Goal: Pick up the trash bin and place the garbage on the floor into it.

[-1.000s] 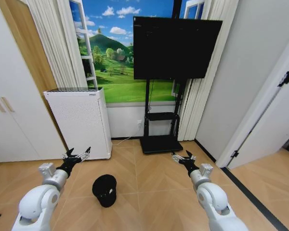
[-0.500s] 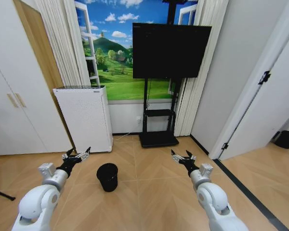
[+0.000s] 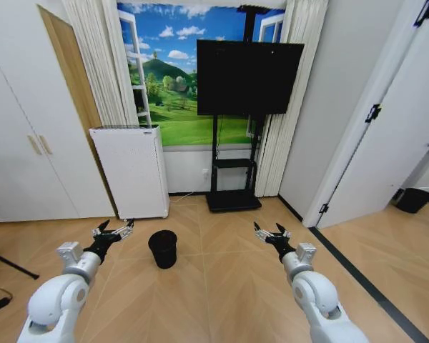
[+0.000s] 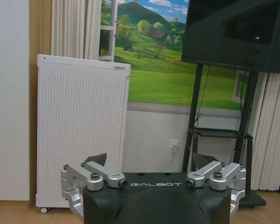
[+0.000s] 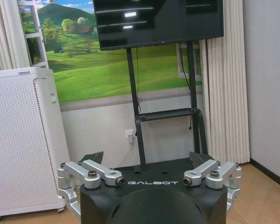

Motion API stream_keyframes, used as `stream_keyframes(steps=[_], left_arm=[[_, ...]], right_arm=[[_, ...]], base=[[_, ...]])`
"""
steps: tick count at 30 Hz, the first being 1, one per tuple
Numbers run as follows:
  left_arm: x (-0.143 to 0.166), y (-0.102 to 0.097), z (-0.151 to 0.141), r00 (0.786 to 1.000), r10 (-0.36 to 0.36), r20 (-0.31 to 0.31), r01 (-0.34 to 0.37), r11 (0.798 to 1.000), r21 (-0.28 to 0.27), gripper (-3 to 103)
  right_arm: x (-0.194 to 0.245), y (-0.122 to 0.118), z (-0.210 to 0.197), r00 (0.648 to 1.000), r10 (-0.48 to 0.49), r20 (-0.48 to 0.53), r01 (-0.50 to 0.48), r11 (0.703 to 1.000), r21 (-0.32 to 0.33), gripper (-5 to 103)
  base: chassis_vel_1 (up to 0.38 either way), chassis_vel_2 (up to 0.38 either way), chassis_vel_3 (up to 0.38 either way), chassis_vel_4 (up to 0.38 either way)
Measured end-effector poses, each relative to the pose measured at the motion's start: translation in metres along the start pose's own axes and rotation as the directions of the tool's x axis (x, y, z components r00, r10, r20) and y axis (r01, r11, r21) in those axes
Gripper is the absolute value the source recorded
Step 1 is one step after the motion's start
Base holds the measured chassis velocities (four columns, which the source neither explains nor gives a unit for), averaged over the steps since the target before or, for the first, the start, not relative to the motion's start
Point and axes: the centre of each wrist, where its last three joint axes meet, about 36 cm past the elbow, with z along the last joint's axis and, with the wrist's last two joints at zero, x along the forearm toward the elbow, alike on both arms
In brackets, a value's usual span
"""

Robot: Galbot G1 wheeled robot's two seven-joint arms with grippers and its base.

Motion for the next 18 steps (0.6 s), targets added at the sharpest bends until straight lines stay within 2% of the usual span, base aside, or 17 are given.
stream_keyframes(steps=[10, 18], left_arm=[[0.0000, 0.0000, 0.0000, 1.000, 0.000, 0.000, 0.000, 1.000, 0.000, 100], [0.0000, 0.0000, 0.0000, 1.000, 0.000, 0.000, 0.000, 1.000, 0.000, 100]], right_arm=[[0.0000, 0.0000, 0.0000, 1.000, 0.000, 0.000, 0.000, 1.000, 0.000, 100], [0.0000, 0.0000, 0.0000, 1.000, 0.000, 0.000, 0.000, 1.000, 0.000, 100]], base=[[0.185, -0.175, -0.176, 0.193], [0.119, -0.131, -0.127, 0.122]])
